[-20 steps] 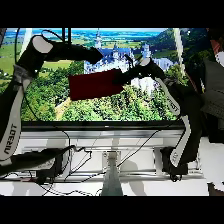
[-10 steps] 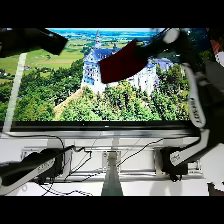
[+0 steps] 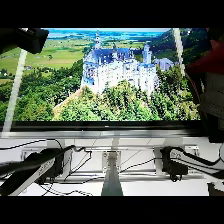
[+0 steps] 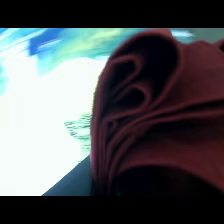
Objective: Fold the clothes and pants, and hang the long-sleeved shirts on hangers.
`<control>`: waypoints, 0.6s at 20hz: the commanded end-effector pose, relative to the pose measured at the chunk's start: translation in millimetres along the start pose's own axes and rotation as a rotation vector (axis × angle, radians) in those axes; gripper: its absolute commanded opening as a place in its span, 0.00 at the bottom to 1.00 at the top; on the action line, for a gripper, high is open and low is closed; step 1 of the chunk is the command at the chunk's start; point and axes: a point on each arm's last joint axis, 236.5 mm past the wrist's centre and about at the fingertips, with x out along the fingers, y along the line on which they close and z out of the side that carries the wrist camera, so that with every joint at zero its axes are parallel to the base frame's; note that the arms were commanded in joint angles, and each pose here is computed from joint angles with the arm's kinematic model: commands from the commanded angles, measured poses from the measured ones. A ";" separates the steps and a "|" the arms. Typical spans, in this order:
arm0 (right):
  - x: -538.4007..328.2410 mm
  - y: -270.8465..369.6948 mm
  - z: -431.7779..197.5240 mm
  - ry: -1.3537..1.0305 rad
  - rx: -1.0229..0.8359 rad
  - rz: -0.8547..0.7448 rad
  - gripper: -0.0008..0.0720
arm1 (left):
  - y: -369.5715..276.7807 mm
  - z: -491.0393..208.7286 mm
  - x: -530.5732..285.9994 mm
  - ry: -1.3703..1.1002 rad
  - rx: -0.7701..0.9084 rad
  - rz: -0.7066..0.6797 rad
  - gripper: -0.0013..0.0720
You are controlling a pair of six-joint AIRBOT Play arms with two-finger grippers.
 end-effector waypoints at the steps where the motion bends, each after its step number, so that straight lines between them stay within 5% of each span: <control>1: -60.5 -114.4 -20.6 0.001 0.232 -0.241 0.03 | 0.9 1.7 -3.2 -0.006 0.003 0.006 0.96; 4: -72.6 -159.1 -55.5 0.106 0.403 -0.333 0.04 | 0.9 1.8 -3.2 -0.006 0.003 0.006 0.96; 5: -73.6 -167.6 -59.5 0.110 0.450 -0.350 0.21 | 0.9 1.7 -3.2 -0.006 0.003 0.006 0.96; 7: -74.9 -174.0 -62.7 0.113 0.489 -0.364 0.80 | 0.9 1.7 -3.2 -0.006 0.003 0.006 0.96; 10: -71.3 -170.5 -56.9 0.097 0.477 -0.349 0.81 | 0.9 1.8 -3.2 -0.006 0.003 0.006 0.96; 12: -62.7 -159.4 -54.3 0.113 0.428 -0.326 0.68 | 0.9 1.7 -3.2 -0.006 0.003 0.006 0.96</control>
